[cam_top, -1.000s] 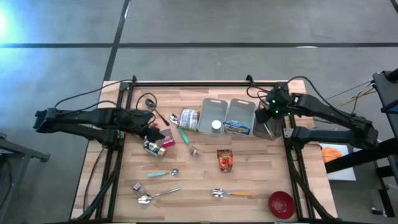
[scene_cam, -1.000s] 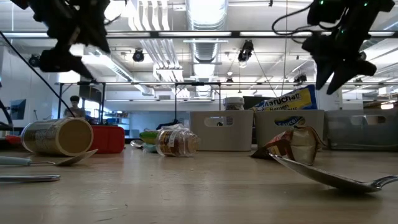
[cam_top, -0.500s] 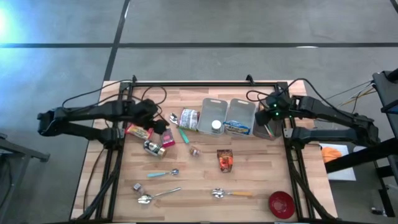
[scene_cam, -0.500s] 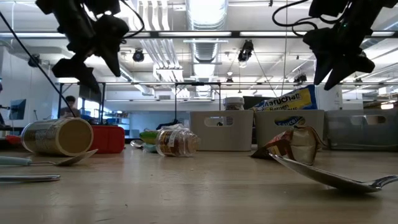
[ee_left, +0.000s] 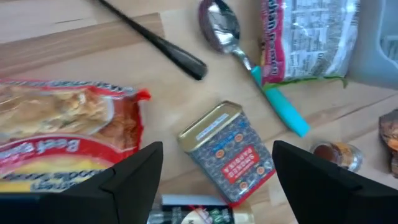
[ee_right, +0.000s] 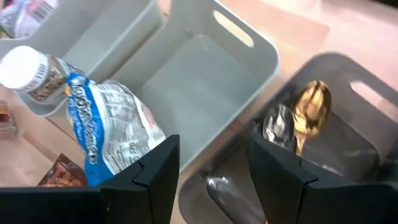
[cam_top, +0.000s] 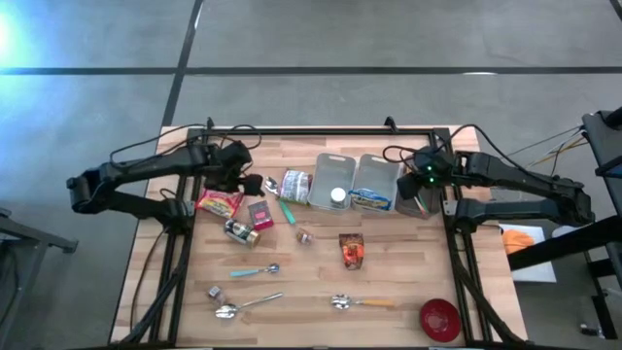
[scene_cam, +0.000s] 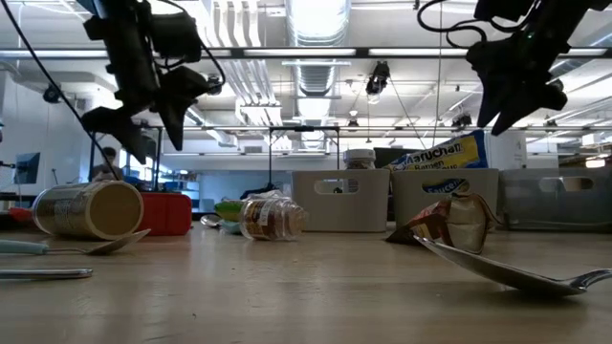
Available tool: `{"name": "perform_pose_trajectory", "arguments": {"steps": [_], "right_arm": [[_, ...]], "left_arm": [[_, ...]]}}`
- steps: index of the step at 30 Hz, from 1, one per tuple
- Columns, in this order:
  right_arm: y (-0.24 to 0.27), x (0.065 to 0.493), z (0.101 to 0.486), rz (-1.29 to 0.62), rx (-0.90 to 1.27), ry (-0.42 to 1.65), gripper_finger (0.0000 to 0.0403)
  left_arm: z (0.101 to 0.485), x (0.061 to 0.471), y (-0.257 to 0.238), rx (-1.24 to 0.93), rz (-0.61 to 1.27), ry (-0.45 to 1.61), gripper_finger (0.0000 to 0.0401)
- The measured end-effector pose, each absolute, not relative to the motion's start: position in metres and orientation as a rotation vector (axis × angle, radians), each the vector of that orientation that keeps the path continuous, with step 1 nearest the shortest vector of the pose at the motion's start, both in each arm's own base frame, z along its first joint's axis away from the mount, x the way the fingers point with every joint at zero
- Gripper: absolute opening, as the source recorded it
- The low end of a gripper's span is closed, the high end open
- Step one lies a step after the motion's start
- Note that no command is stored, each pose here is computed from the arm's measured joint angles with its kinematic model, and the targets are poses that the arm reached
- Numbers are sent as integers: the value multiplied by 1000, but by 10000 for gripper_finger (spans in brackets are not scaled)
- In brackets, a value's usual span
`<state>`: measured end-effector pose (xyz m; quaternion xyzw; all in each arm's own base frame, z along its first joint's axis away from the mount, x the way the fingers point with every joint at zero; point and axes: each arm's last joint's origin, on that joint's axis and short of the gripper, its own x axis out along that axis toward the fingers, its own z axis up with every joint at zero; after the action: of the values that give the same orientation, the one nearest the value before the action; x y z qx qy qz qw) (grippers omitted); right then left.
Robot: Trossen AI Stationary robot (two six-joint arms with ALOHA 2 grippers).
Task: Pick & Place Food Item
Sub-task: Put the red seasoning can into the left gray bin
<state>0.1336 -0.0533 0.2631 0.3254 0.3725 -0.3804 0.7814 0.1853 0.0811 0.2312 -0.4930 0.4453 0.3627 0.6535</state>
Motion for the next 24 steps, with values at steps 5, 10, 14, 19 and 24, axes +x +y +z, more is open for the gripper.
{"name": "perform_pose_trajectory", "arguments": {"steps": [5, 10, 14, 19, 24], "right_arm": [[-55, 137, 265, -775, 635, 789, 182], [-54, 137, 265, -739, 562, 818, 182], [-54, 137, 265, -729, 543, 825, 182], [-55, 137, 265, -726, 537, 824, 182], [-55, 138, 266, -732, 558, 798, 182]], "left_arm": [[237, 201, 84, -1138, 713, 872, 261], [241, 211, 90, -1212, 739, 719, 227], [239, 218, 92, -1193, 714, 698, 209], [233, 221, 91, -1136, 643, 769, 200], [217, 215, 85, -1282, 642, 982, 200]]}}
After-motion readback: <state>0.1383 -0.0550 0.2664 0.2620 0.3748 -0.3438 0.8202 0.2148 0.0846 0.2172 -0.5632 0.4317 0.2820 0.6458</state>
